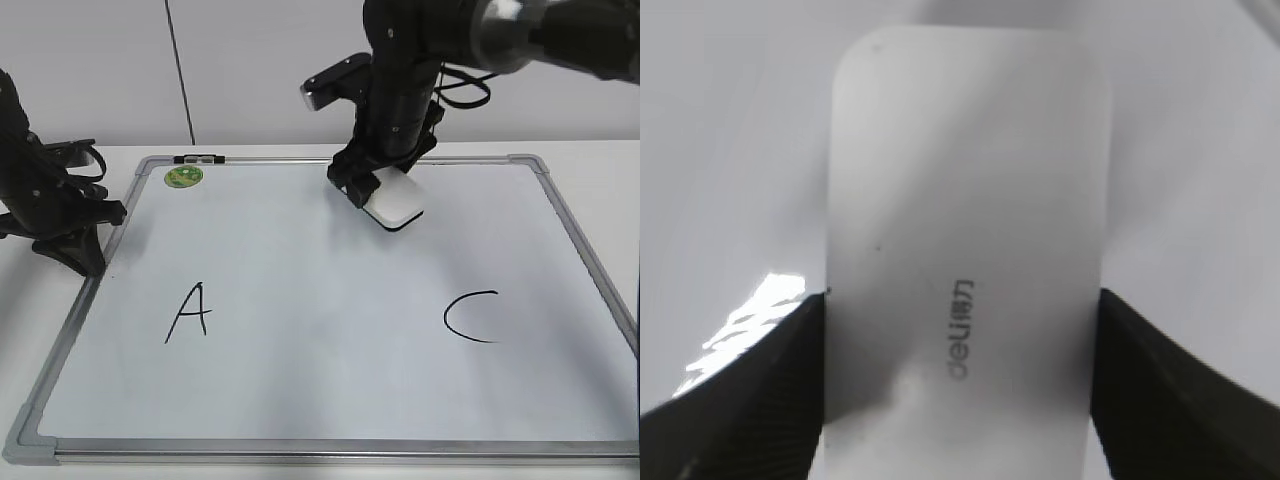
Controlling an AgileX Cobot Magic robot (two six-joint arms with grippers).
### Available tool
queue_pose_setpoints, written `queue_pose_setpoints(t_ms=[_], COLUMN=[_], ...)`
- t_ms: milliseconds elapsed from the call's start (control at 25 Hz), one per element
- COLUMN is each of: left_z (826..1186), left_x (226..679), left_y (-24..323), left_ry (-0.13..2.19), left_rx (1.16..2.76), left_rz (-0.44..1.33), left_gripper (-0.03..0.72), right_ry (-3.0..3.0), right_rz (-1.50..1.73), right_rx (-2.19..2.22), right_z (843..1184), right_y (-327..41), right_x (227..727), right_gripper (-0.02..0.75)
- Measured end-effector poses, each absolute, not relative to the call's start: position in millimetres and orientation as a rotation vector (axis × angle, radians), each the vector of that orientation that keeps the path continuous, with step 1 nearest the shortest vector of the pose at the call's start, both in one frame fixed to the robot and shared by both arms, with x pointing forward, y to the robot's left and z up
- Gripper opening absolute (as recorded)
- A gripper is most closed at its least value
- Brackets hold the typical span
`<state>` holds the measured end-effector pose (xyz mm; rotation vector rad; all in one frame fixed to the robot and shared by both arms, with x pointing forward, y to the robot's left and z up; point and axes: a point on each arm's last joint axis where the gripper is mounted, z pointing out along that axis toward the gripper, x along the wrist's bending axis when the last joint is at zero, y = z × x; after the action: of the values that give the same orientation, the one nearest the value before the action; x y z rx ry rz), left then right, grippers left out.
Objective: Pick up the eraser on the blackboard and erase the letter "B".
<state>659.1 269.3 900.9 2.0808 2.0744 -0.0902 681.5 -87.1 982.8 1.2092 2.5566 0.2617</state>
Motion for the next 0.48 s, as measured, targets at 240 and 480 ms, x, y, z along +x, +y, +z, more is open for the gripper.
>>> queue_pose_setpoints(t_ms=[240, 480], left_z=[901, 901], left_x=[659, 659], left_y=[269, 269], left_ry=[2.074, 2.074], left_rx=[2.083, 2.083], left_rz=[-0.089, -0.089], left_gripper=[0.046, 0.046], right_ry=[2.509, 2.453], right_rz=[0.272, 0.289], right_rx=[1.338, 1.546], right_z=[1019, 1032], right_y=[-126, -192], right_x=[682, 682], right_gripper=[0.543, 0.543])
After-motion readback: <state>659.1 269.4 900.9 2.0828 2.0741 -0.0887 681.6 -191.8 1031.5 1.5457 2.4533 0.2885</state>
